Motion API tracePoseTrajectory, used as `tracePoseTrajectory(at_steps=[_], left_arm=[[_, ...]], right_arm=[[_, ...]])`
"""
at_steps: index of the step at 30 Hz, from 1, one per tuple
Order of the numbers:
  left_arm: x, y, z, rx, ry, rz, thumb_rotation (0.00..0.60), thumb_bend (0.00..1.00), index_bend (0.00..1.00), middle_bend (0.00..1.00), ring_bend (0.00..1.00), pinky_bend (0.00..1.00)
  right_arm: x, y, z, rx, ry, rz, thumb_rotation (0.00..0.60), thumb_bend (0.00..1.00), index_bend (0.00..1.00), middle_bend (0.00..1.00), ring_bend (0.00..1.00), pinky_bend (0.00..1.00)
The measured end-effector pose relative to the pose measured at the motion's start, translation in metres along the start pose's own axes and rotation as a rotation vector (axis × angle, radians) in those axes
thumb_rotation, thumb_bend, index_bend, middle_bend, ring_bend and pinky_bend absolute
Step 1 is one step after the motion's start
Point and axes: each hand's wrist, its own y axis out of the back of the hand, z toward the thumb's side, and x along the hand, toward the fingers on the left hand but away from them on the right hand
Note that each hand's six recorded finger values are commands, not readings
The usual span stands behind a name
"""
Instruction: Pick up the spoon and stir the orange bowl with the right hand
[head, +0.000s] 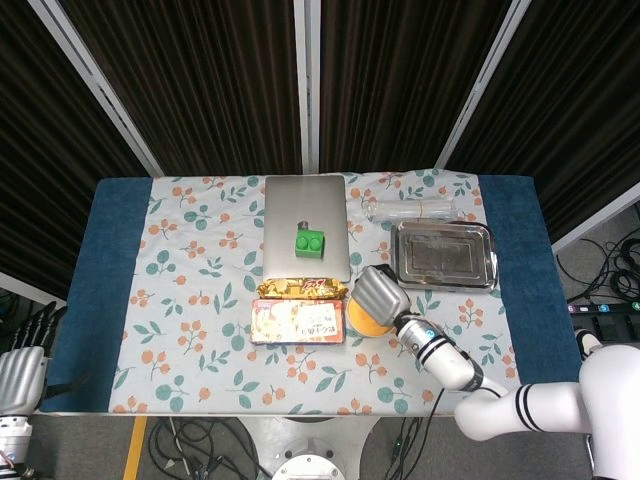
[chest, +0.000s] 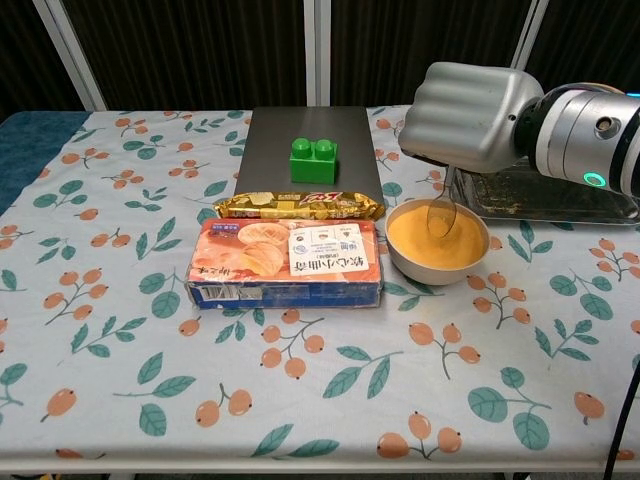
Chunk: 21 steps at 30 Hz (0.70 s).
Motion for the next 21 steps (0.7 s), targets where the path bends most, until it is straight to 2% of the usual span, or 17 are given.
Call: tracePoseTrajectory(at_steps=[7, 13, 21], left_arm=[[-0.002, -0.002, -0.001, -0.002, 0.003, -0.008, 0.600, 0.11, 0.11, 0.08, 0.03, 0.07], [-0.002, -0.003, -0.003, -0.004, 0.008, -0.008, 0.600, 0.11, 0.11, 0.08, 0.03, 0.07], [-0.003, -0.004, -0.003, -0.007, 0.006, -0.008, 0.600, 0.11, 0.11, 0.08, 0.03, 0.07]], right_arm=[[-0.006, 0.003, 0.016, 0.015, 0.034, -0.007, 0.600, 0.52, 0.72, 0.96, 0.92, 1.00], [-0.011, -0.006, 0.028, 0.122, 0.062, 0.001, 0.600, 0.53, 0.73, 0.96, 0.92, 1.00], [-0.012, -0.019, 0.013, 0.238, 0.031, 0.022, 0.600, 0.53, 0.74, 0.96, 0.92, 1.00]])
